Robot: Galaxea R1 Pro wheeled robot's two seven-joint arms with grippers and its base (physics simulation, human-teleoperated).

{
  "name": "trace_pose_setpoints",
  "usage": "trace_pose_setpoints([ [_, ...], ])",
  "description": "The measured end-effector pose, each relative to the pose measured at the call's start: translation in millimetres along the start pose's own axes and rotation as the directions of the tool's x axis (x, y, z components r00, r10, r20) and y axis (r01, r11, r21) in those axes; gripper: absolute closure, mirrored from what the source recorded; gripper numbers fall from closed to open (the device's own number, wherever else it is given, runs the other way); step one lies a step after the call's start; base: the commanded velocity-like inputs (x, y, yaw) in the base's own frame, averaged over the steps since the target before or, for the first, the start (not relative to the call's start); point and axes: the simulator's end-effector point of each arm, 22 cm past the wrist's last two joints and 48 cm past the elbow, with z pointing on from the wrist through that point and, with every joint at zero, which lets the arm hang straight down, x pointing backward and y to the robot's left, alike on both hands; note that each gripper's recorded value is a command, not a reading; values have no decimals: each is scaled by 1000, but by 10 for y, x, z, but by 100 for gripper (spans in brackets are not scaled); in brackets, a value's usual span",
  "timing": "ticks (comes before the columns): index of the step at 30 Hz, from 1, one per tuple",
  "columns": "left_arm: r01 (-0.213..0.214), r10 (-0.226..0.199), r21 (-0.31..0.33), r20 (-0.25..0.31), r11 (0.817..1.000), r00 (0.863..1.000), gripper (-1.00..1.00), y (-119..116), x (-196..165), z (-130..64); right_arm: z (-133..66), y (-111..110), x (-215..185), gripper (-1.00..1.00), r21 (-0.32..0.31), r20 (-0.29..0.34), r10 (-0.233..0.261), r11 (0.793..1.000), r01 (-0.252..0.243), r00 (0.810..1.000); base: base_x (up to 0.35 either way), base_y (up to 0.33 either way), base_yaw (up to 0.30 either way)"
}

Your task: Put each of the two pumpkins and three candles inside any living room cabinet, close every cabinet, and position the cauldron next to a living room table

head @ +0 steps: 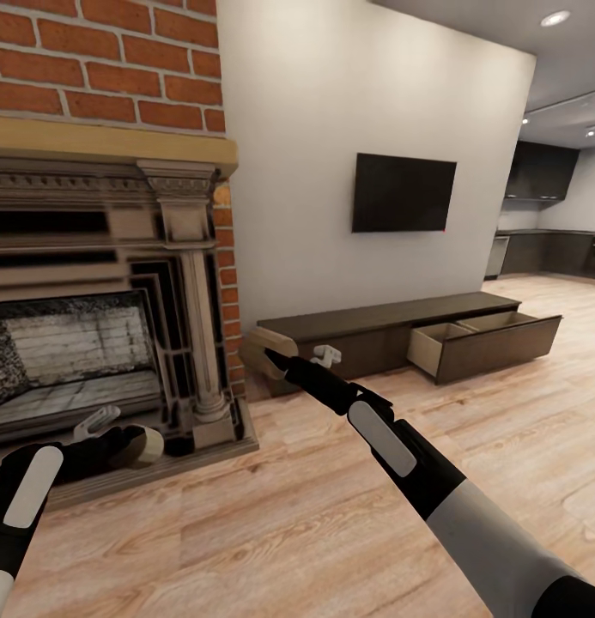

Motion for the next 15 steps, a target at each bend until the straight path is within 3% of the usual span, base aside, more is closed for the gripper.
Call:
trace_pose_setpoints([
  [5,0,0,0,0,1000,1000,100,-65,-85,-43,32,45,-96,100,0,-1,4,1000,-4,1000,0,0,-35],
  [15,-2,2,2,7,1000,1000,100,-184,-246,-142,71,141,-274,100,1,2,0,1000,0,1000,0,0,-228],
])
